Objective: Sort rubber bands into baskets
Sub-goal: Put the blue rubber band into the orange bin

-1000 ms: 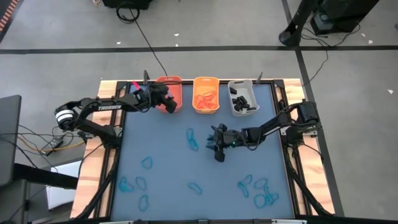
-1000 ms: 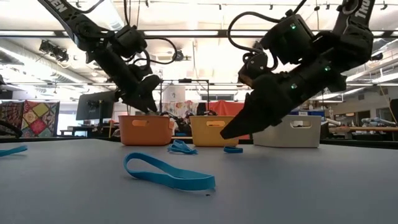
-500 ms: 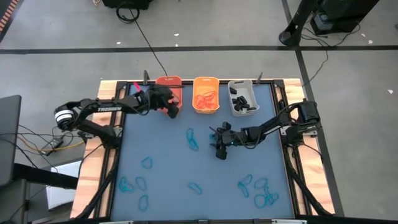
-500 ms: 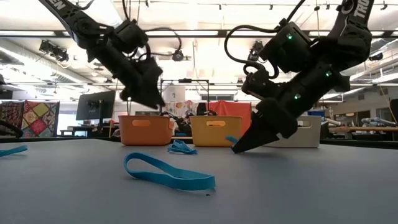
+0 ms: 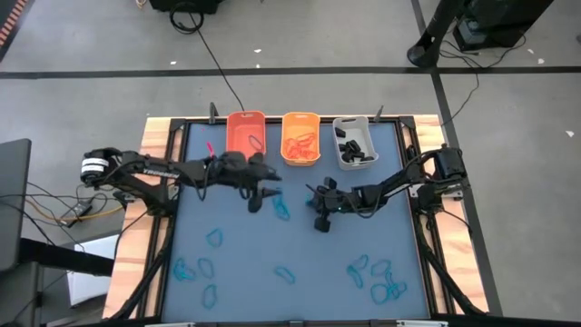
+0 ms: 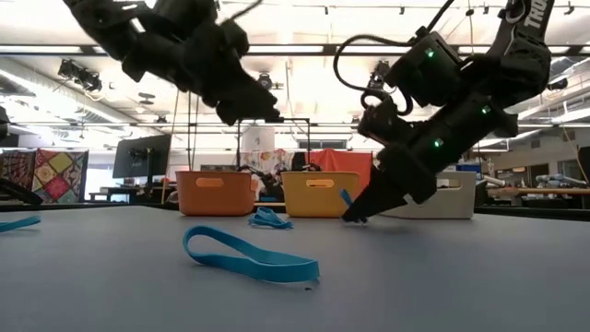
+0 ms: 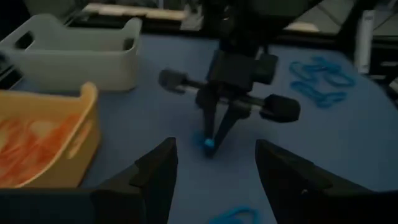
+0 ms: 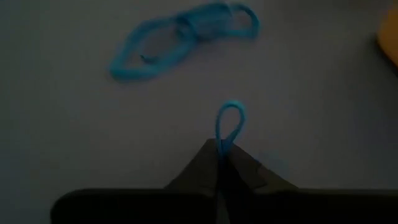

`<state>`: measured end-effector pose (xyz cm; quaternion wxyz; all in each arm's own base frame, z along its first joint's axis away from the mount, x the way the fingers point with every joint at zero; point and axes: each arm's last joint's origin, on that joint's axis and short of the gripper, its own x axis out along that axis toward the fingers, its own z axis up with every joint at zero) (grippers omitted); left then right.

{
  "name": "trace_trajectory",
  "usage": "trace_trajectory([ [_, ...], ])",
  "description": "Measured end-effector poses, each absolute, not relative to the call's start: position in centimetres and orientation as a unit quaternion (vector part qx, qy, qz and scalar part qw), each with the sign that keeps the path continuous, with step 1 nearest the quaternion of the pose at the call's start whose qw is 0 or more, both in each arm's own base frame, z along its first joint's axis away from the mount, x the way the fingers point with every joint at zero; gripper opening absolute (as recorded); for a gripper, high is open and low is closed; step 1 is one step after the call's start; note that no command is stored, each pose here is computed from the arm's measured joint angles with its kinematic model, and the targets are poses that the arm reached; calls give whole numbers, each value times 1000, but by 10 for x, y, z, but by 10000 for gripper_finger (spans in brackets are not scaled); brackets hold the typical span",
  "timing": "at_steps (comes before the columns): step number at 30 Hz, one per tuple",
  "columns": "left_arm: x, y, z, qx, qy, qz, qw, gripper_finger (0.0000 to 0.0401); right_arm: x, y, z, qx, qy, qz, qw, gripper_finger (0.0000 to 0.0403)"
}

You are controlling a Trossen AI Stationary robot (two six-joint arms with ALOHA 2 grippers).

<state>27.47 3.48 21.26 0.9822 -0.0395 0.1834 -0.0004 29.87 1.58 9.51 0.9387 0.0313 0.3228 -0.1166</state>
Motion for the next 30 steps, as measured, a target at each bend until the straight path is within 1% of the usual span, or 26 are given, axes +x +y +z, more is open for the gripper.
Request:
trace_trajectory([
  [4,278,18,212,-20,150,-12,988,218,306,17,102,36,292,-102,950,10],
  [8,282,10,201,4,148,-16,989,218,317,20,113,36,271,-89,958,14],
  [14,293,9,181,4,159,-16,987,218,331,26,127,25,246,-71,966,15],
  [21,302,8,163,2,160,-29,987,218,338,27,135,25,233,-71,970,15],
  [26,305,8,160,0,151,-42,988,218,338,27,135,25,231,-72,970,15],
  [30,305,8,160,0,149,-41,988,202,338,27,135,25,230,-73,970,15],
])
